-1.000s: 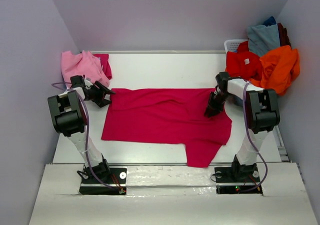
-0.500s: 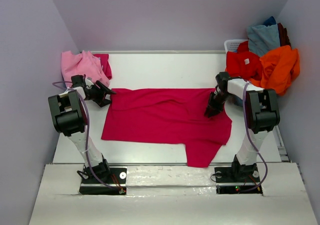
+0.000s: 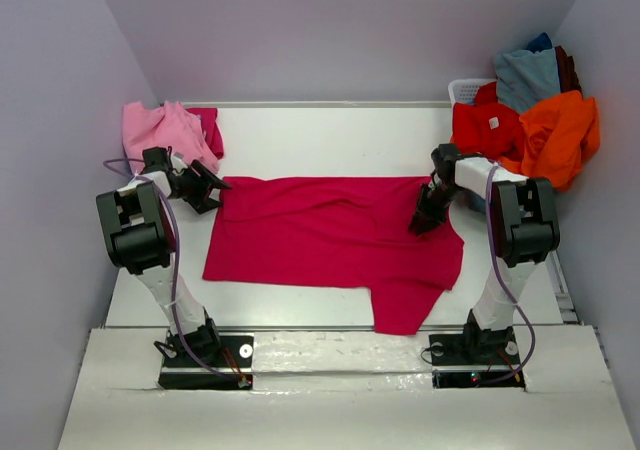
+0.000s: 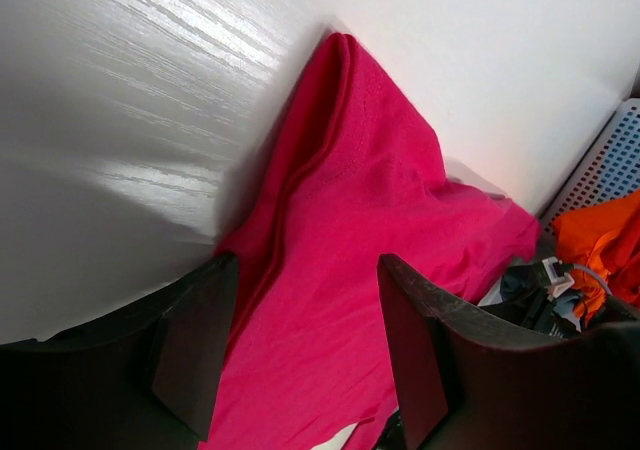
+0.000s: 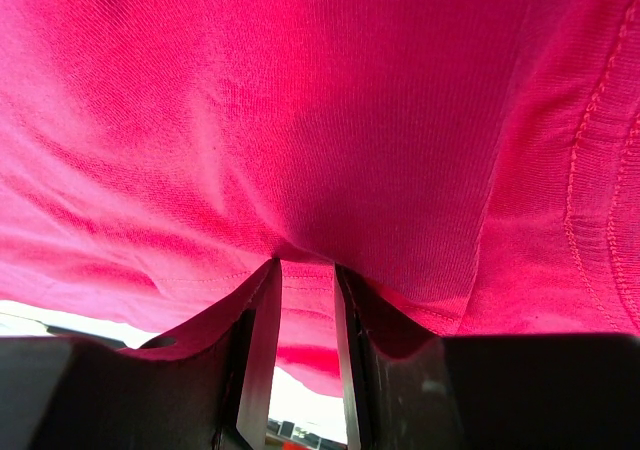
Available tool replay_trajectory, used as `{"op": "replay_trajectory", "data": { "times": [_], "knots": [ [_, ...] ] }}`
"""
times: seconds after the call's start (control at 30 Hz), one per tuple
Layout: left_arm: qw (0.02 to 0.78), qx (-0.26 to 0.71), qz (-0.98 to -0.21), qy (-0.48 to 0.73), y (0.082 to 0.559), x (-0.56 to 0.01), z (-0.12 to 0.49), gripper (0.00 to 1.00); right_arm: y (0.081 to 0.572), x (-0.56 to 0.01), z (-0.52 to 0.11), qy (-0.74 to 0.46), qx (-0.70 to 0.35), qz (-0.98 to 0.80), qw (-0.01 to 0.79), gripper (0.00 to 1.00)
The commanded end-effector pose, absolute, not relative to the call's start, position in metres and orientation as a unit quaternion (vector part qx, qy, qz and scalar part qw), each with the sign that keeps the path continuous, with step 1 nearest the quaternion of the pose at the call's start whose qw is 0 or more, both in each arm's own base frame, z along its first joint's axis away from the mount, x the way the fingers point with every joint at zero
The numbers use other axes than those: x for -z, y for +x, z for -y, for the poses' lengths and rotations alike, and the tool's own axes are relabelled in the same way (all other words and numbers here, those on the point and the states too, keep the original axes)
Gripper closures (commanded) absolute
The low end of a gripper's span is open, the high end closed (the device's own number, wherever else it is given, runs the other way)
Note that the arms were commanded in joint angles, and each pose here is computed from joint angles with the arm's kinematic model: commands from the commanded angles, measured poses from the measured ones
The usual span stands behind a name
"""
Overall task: Fold and stack the t-shirts
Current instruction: Fold the tshirt
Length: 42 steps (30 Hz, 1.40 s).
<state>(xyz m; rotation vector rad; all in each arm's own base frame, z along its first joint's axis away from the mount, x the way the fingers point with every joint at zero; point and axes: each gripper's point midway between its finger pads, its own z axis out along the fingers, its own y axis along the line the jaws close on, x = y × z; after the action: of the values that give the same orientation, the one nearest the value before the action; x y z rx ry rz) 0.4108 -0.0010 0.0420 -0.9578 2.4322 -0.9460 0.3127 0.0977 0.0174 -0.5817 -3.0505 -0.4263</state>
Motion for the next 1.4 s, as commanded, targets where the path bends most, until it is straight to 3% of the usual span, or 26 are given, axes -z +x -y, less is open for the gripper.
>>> {"op": "replay_trajectory", "data": {
  "times": [0.0, 1.37],
  "knots": [
    [0.219, 0.321, -0.866, -0.313, 0.413, -0.072, -0.004, 0.32, 0.294, 0.017, -0.075, -0.172, 0.065, 0.982, 0.035, 0.66],
    [0.193, 0.297, -0.886, -0.301, 0.409, -0.045, 0.002, 0.32, 0.294, 0.017, -0.076, -0.172, 0.067, 0.982, 0.035, 0.66]
  ]
}}
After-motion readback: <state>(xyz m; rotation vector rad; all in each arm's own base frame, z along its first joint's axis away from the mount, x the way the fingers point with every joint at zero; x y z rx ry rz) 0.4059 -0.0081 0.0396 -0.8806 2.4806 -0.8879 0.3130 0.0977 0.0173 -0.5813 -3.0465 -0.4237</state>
